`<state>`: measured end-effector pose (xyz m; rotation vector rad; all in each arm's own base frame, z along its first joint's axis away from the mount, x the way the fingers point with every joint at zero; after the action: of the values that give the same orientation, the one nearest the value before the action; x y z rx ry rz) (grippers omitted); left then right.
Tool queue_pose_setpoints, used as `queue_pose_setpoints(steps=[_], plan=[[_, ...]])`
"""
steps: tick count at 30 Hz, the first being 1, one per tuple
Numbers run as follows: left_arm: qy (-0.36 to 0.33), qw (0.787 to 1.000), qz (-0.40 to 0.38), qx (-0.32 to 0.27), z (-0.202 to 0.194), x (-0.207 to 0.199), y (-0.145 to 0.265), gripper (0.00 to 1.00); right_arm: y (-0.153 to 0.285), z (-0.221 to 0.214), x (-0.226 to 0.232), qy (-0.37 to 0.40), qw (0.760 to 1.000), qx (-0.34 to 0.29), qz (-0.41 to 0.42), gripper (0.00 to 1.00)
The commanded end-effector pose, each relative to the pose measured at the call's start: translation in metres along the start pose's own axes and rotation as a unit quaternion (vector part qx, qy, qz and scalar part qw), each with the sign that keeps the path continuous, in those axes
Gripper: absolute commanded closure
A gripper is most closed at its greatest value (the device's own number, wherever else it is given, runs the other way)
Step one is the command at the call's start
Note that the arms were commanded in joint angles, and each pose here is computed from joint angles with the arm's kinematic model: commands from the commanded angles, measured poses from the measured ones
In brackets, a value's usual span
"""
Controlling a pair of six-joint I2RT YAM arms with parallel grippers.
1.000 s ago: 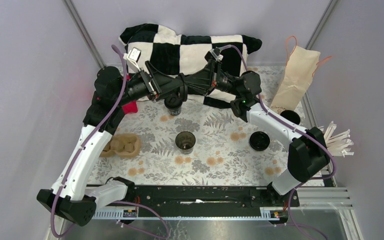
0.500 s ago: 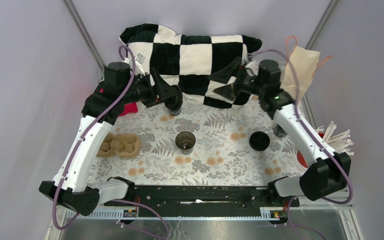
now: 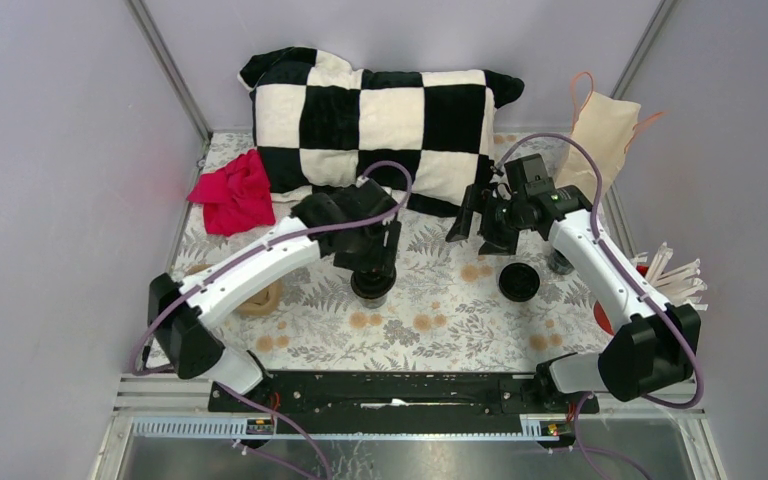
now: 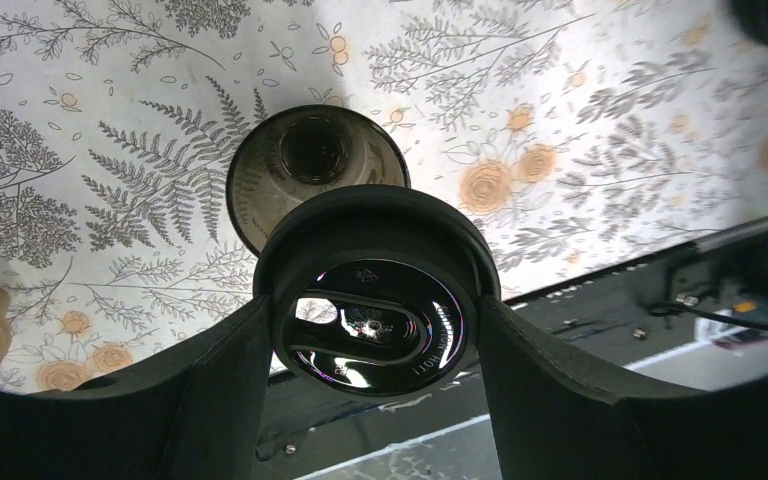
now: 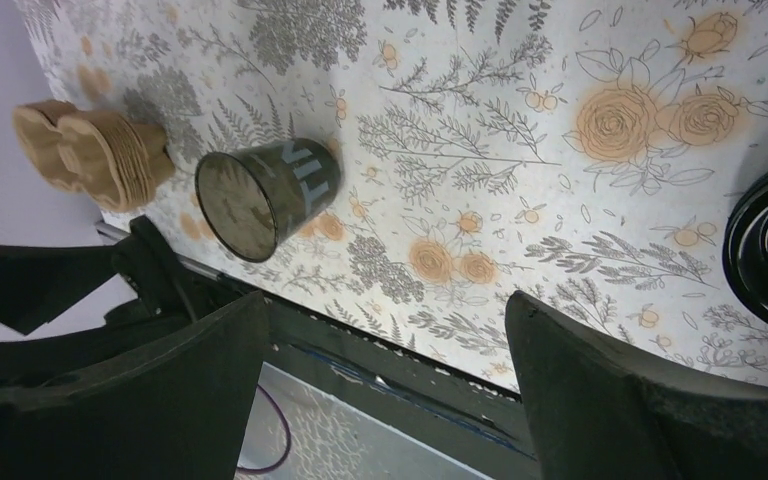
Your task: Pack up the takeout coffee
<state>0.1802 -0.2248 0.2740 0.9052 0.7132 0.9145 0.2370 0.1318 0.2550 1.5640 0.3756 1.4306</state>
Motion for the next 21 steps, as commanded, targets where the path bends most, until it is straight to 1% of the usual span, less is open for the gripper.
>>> queue_pose_setpoints(steps=[1,7,16,21], plan=[[-0.024,0.997,0.066,0.013,-0.008,-0.005,-0.02,0.37,0.016,-0.008,0.0,0.044,0.999,-0.009,0.013,0.06],[-0.027,0.996,0.082,0.023,-0.008,-0.005,-0.035,0.36,0.018,-0.009,-0.003,0.062,0.998,-0.003,0.012,0.05],[-0.04,0.995,0.089,0.021,-0.009,-0.003,-0.053,0.36,0.014,-0.013,-0.004,0.053,0.998,0.003,0.026,0.05],[-0.045,0.994,0.103,0.018,-0.008,0.002,-0.055,0.36,0.014,-0.013,-0.004,0.052,0.998,0.004,0.026,0.05]])
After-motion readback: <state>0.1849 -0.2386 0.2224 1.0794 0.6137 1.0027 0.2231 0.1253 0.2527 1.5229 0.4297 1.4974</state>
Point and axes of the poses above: each gripper's point midway between its finger pads, its own y axis back along the fingers, its own x axis along the line the jaws close on, z = x × y, the point moved 9 cm from there along y, back along the fingers, and after that the axes turned 14 degrees about -y, right-handed, at the moved point
